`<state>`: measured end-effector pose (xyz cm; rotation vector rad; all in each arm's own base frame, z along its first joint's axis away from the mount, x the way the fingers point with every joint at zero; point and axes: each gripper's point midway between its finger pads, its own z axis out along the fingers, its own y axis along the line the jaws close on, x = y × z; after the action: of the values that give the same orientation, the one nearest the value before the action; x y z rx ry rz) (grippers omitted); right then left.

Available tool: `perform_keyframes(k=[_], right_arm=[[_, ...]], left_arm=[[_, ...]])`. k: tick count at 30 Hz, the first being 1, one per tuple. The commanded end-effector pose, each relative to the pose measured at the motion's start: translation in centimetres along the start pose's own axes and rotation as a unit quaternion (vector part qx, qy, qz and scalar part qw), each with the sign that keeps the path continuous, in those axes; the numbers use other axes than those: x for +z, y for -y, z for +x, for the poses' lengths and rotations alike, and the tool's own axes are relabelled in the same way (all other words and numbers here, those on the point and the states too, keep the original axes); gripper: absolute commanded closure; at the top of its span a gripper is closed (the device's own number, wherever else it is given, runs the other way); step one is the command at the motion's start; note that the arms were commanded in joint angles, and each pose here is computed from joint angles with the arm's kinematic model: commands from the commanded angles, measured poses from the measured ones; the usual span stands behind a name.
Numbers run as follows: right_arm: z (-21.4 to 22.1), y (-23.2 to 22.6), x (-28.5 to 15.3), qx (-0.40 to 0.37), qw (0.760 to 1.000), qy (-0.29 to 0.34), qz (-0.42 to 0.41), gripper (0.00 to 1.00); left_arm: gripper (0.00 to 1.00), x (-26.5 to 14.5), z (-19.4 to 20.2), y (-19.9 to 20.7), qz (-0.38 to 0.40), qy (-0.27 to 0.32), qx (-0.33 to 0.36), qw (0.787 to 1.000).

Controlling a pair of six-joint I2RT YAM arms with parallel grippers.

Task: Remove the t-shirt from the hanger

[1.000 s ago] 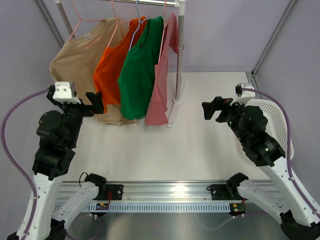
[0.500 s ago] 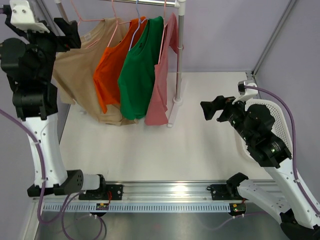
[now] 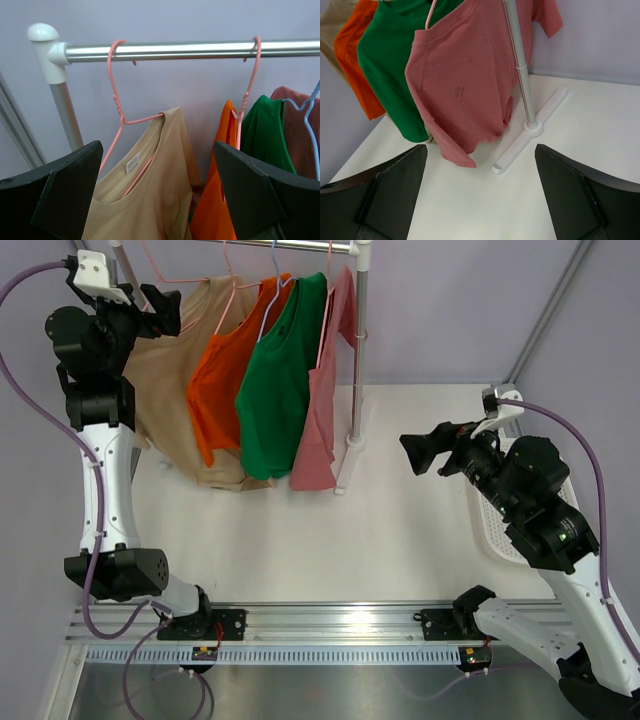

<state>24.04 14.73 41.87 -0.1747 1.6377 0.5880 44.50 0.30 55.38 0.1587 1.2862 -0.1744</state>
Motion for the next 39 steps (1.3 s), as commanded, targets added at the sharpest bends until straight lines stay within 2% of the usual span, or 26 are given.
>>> perform_keyframes(k=[1,2,9,14,19,26,31,38,39], right_arm=[[-0.9,-1.2,-0.1,-0.019,0.999,-0.002,-0.028,0.01],[-0.8,-1.2,0.0,-0.018,0.999,-0.004,-0.029,0.01],[0.7,-1.9,0.5,-0.002,0.999,-0.016,-0.052,0.01],[1.0,-1.8,0.2,-0.004,0.999,-0.016,-0.052,0.00],[0.7,-1.9,-0.3,-0.005,0.998,-0.013,-0.056,0.01],[0.5,-2.3,-0.9,-0.006,0.998,-0.010,-0.068,0.01],[0.7,-2.5,-1.2,-0.001,0.997,-0.010,-0.072,0.01],[1.2,-2.3,-0.9,0.001,0.997,-0.016,-0.070,0.01],[1.3,-2.3,-0.9,0.001,0.997,-0.016,-0.071,0.01]], left_arm=[[0.01,0.0,-6.0,1.4,0.045,0.097,0.041,0.993],[0.01,0.2,-6.9,1.6,0.054,0.102,0.056,0.992],[0.02,3.0,-3.4,-0.8,0.047,0.074,0.063,0.994],[0.03,3.7,-2.6,-2.8,0.015,0.075,0.077,0.994],[0.03,5.3,-0.9,-4.0,0.023,0.051,0.076,0.996],[0.04,5.9,1.1,-7.5,-0.024,0.043,0.070,0.996],[0.08,6.8,2.7,-8.0,-0.013,0.033,0.057,0.998],[0.09,7.9,5.2,-8.5,-0.007,0.013,0.043,0.999],[0.12,8.0,5.4,-8.5,-0.006,0.012,0.042,0.999]])
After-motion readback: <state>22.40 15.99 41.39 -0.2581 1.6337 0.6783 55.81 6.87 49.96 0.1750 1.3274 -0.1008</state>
